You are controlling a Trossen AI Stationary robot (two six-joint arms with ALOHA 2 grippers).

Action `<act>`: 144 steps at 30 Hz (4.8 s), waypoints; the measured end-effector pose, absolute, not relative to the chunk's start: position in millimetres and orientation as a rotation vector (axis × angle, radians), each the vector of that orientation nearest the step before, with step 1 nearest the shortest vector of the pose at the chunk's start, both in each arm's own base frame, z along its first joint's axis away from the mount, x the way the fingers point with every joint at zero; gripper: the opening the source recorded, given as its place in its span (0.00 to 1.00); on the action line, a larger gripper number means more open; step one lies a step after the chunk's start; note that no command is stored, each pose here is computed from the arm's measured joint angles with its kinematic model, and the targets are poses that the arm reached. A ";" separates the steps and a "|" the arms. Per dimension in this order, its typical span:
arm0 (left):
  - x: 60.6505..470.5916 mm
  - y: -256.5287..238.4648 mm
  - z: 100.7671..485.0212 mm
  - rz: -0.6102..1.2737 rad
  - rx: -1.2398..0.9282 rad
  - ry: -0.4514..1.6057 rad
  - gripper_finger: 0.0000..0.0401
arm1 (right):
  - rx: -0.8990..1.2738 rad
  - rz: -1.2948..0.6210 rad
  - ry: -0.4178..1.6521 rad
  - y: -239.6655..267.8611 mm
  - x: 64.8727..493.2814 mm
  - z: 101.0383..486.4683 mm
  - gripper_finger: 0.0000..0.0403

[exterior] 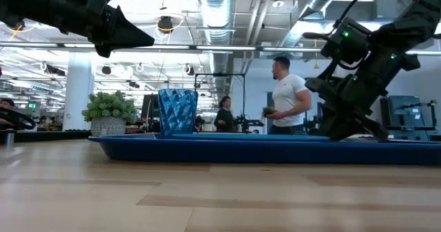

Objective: Pick and place plate/cup/fork/spoon on tray
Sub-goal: Put the blue fork on the blue tray to the left of the black spoon, then adjust the blue tray

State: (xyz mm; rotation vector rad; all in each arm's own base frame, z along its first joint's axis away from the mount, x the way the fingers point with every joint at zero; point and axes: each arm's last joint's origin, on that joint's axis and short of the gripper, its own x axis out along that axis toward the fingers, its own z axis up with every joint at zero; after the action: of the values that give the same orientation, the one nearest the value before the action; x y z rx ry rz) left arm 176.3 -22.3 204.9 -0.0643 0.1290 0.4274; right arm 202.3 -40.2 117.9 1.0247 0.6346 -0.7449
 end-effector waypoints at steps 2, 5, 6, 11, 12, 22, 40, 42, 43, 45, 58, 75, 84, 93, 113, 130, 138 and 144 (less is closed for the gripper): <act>176.3 -22.3 204.9 0.427 -0.064 0.129 0.00 | 1.005 -0.746 0.657 -40.5 204.3 120.6 0.20; 176.3 -22.3 204.6 0.427 -0.063 0.132 0.00 | 0.986 -0.760 0.698 -41.1 207.8 126.3 0.20; 176.3 -22.3 204.3 0.427 -0.061 0.135 0.00 | 0.973 -0.762 0.716 -41.2 208.7 128.1 0.20; 176.1 -22.2 203.4 0.428 -0.057 0.145 0.00 | 0.923 -0.782 0.758 -42.7 213.6 137.9 0.20; 176.0 -22.2 203.3 0.428 -0.057 0.146 0.00 | 0.913 -0.783 0.768 -42.9 214.3 139.7 0.20; 175.8 -22.2 202.1 0.429 -0.051 0.158 0.00 | 0.840 -0.780 0.824 -44.2 219.7 152.4 0.22; 175.8 -22.3 201.5 0.423 -0.048 0.164 0.00 | 0.689 -0.789 1.030 -18.7 234.3 162.1 0.34; 175.8 -22.3 201.5 0.424 -0.048 0.164 0.00 | 0.674 -0.800 1.073 -17.6 238.1 158.2 0.31; 175.8 -22.3 201.5 0.424 -0.048 0.164 0.00 | 0.669 -0.805 1.086 -17.6 240.9 155.6 0.29; 175.8 -22.3 201.5 0.423 -0.048 0.164 0.00 | 0.669 -0.813 1.114 -18.6 243.9 150.0 0.28; 175.6 -22.2 200.6 0.426 -0.053 0.172 0.00 | 0.692 -0.834 1.181 -22.4 252.3 140.5 0.22; 173.3 -19.7 195.7 0.518 -0.114 0.192 0.00 | 0.920 -0.958 1.133 -20.8 250.2 142.0 0.06; 173.2 -19.6 195.4 0.522 -0.121 0.192 0.00 | 1.041 -1.061 1.075 -20.8 249.4 141.9 0.07; 173.2 -19.7 195.5 0.522 -0.122 0.191 0.00 | 1.059 -1.114 1.049 -27.3 247.9 141.7 0.06; 172.2 -19.6 192.0 0.521 -0.114 0.226 0.00 | 1.038 -1.125 1.062 -29.3 246.1 141.3 0.22; 171.6 -20.1 189.1 0.496 -0.097 0.262 0.00 | 0.560 -0.905 1.448 -9.0 240.2 193.1 0.07; 171.5 -20.1 188.7 0.497 -0.102 0.264 0.00 | 0.621 -0.909 1.446 14.8 188.8 191.5 0.02; 171.3 -20.0 188.4 0.497 -0.096 0.268 0.00 | 0.710 -0.912 1.360 21.6 165.0 165.8 0.02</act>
State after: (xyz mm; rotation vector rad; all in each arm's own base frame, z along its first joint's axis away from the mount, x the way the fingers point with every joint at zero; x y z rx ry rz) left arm 171.3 -20.0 188.4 -0.0959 0.2683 0.4973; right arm 165.0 21.6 165.8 0.7098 1.3602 -0.9117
